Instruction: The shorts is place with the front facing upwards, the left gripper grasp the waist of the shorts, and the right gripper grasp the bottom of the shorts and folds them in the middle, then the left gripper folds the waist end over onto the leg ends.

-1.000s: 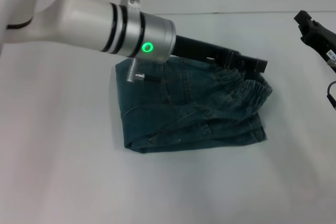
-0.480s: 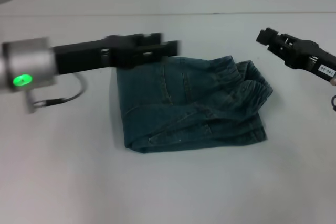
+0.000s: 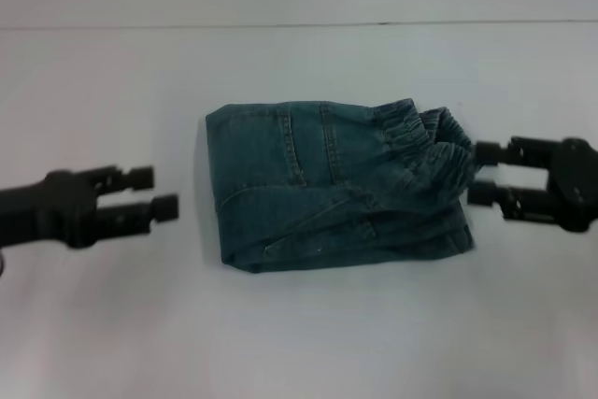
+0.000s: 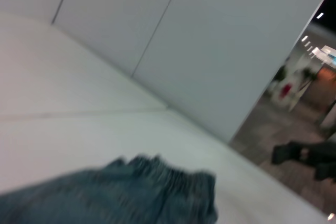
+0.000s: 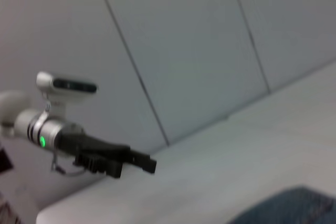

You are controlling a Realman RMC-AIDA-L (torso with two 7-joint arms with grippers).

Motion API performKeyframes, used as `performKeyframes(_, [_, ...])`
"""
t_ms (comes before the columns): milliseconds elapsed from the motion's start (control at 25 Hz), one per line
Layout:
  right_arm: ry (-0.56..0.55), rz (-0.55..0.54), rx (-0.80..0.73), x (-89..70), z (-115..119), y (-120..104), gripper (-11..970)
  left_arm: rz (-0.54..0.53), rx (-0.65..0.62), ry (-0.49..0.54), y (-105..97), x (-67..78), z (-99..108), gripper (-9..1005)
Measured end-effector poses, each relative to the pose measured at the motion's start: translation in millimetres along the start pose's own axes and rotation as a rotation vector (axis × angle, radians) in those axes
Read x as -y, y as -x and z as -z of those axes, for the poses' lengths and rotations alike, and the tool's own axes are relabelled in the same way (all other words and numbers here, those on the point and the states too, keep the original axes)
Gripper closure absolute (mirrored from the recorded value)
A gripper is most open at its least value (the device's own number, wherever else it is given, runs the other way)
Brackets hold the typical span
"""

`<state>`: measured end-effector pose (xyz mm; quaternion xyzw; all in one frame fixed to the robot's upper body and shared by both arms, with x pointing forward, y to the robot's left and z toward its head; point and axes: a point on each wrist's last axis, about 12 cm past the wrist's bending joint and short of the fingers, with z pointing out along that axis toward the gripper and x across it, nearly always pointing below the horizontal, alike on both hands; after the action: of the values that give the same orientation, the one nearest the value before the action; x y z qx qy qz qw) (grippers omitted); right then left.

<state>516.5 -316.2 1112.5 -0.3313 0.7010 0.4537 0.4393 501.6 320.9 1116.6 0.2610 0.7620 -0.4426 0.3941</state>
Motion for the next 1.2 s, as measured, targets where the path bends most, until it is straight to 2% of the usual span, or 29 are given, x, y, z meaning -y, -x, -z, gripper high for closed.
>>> performKeyframes(80, [-0.007,-0.014,-0.056,-0.6,5.2,-3.7,434,0.000,-0.021,0.031,-7.5,1.2,6.8,211])
performKeyframes(200, [-0.038,-0.034,-0.107,2.2,6.9,-10.6,310,-0.008,-0.016,0.059,-17.4,2.6,11.1,211])
performKeyframes(520, [-0.091,-0.061,-0.152,6.7,3.0,-21.6,41,-0.044,-0.006,0.115,-26.3,-0.6,12.7,211])
performKeyframes(800, [-0.100,-0.066,-0.149,7.1,2.1,-22.9,45,-0.039,-0.021,0.141,-28.4,-3.6,11.4,211])
performKeyframes(1200, [-0.108,-0.066,-0.155,8.2,0.1,-23.5,44,-0.042,-0.028,0.117,-28.0,-1.6,3.6,211])
